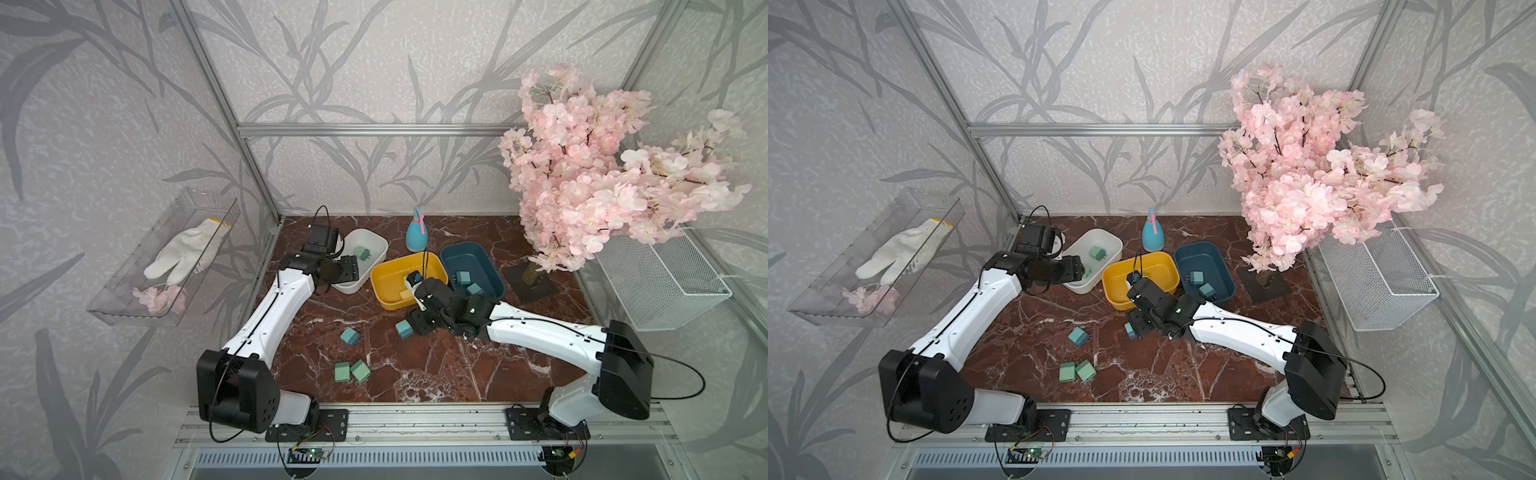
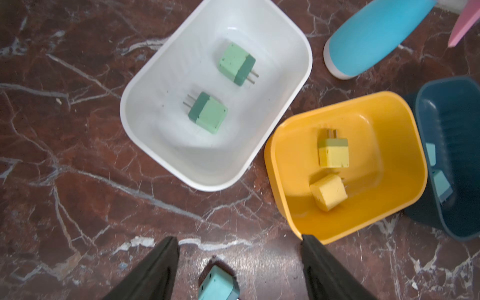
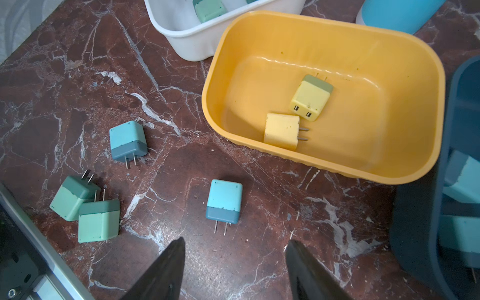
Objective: Place the plugs by color into the storage box
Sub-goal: Pick up the plug from the center of the board.
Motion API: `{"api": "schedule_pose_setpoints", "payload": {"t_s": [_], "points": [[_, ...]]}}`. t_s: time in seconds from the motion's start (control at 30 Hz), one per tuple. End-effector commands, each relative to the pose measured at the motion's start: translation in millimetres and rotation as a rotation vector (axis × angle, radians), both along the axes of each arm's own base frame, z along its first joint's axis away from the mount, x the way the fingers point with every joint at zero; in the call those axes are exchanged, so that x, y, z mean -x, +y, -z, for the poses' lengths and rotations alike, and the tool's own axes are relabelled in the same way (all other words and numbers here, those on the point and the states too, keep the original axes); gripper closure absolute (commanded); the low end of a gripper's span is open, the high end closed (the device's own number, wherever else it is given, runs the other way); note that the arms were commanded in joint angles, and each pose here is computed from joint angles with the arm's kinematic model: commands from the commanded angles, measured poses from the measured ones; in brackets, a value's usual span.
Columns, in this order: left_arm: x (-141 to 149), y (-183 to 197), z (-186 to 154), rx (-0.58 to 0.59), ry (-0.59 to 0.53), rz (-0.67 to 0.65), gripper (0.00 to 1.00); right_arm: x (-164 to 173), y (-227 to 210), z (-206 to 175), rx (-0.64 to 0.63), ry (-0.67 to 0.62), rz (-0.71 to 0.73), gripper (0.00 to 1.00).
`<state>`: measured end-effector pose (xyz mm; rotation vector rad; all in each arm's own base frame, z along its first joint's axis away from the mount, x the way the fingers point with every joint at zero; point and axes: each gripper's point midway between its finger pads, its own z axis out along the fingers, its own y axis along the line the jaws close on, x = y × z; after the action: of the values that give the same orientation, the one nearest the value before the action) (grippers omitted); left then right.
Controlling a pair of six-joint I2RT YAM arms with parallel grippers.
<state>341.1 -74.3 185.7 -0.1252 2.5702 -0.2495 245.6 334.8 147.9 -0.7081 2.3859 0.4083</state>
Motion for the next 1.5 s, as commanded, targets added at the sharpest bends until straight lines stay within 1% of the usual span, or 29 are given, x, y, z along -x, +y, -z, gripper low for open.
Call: {"api": "schedule_pose_setpoints", "payload": {"t_s": [0.0,0.13,0.33,0.5,0.63,0.77,1.17,1.23,1.37,1.47], "points": [[27,2,2,-0.028,0.003,0.038,0.23,1,-1,7,0.045,0.03,0.038,0.34],[52,9,14,-0.052,0.003,0.053,0.22,-4,-7,14,0.102,0.048,0.091,0.34],[70,12,35,-0.062,-0.008,0.08,0.2,-7,-14,24,0.148,0.066,0.154,0.35],[67,16,35,-0.09,-0.004,0.079,0.2,-8,-2,35,0.137,0.108,0.159,0.35],[65,15,41,-0.095,0.029,0.083,0.2,-14,13,51,0.165,0.135,0.151,0.35],[65,16,42,-0.1,0.03,0.081,0.2,-16,25,67,0.188,0.175,0.133,0.33],[63,14,47,-0.098,0.052,0.084,0.19,-8,30,98,0.212,0.251,0.123,0.31],[63,14,48,-0.098,0.056,0.085,0.19,-8,31,103,0.218,0.258,0.118,0.31],[64,15,48,-0.099,0.056,0.083,0.19,-7,30,115,0.247,0.271,0.112,0.34],[63,14,49,-0.097,0.059,0.085,0.19,-6,32,120,0.244,0.277,0.108,0.36]]}}
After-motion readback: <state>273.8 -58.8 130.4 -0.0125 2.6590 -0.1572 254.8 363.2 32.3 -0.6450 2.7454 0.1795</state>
